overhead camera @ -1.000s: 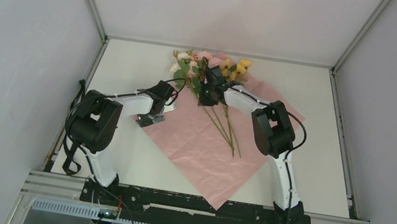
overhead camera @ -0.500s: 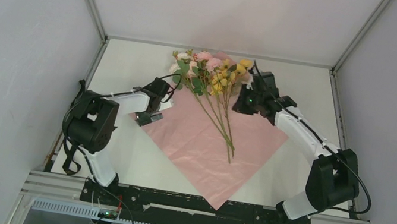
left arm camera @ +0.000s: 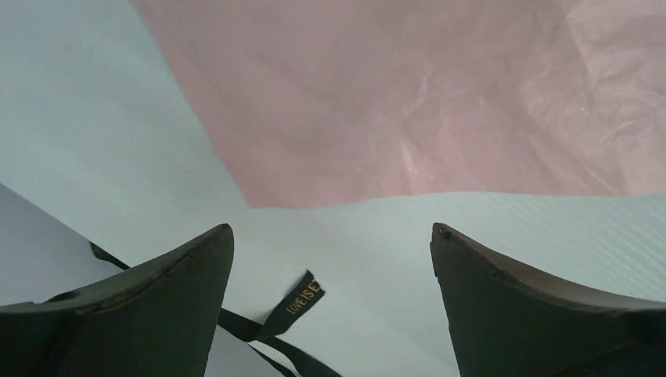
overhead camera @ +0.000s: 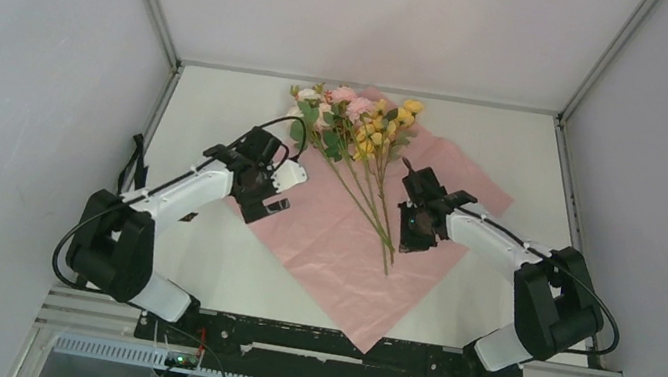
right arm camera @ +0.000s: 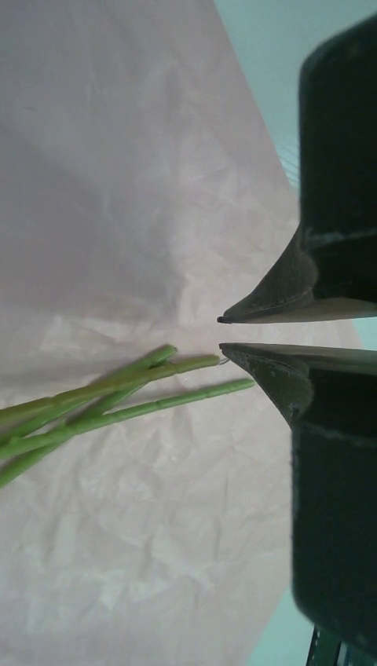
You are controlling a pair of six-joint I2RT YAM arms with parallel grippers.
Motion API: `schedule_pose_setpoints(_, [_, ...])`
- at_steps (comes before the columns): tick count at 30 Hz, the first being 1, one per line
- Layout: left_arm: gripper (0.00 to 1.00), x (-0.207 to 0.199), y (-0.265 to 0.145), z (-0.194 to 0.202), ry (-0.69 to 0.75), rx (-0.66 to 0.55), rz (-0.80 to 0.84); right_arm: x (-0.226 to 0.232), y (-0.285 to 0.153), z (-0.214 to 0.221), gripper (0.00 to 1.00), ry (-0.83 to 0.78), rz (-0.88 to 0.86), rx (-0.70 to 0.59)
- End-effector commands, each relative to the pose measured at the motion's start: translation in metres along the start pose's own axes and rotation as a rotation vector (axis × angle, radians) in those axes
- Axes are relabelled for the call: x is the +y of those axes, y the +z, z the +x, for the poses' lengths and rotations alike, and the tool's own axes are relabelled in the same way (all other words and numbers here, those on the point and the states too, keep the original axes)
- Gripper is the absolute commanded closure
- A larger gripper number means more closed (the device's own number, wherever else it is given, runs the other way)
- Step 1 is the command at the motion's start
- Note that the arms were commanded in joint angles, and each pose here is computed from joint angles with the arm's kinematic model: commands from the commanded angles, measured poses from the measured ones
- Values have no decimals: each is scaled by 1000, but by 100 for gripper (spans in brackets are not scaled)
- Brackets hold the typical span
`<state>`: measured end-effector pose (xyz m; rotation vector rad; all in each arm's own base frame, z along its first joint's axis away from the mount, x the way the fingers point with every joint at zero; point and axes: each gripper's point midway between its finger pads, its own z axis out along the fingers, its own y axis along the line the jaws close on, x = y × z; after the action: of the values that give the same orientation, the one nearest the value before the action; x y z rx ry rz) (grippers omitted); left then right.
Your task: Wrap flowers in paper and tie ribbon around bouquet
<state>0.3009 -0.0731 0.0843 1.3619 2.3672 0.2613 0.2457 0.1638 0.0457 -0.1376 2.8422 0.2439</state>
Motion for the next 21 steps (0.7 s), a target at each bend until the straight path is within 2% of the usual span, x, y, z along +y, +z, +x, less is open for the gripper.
schedule_pose_setpoints(1, [0, -12, 17, 14, -22, 71, 32, -15, -2, 19, 77, 0, 80, 18])
schedule_pose_setpoints(6, [0, 3, 36, 31, 11, 189, -71, -5, 22, 39, 77, -1, 53, 70])
schedule_pose_setpoints(9, [0, 11, 35, 30, -2, 200, -106, 7, 39, 52, 78, -18, 55, 100])
schedule_pose_setpoints(15, [0, 45, 21, 25, -100, 150, -148, 69, 57, 61, 80, -9, -145, 122])
schedule_pose_setpoints(17, [0, 53, 13, 23, -118, 133, -163, 74, 54, 57, 80, -8, -161, 108])
schedule_pose_setpoints(21, [0, 26, -5, 11, -48, 12, -50, 75, 29, 44, 80, -80, -191, 40])
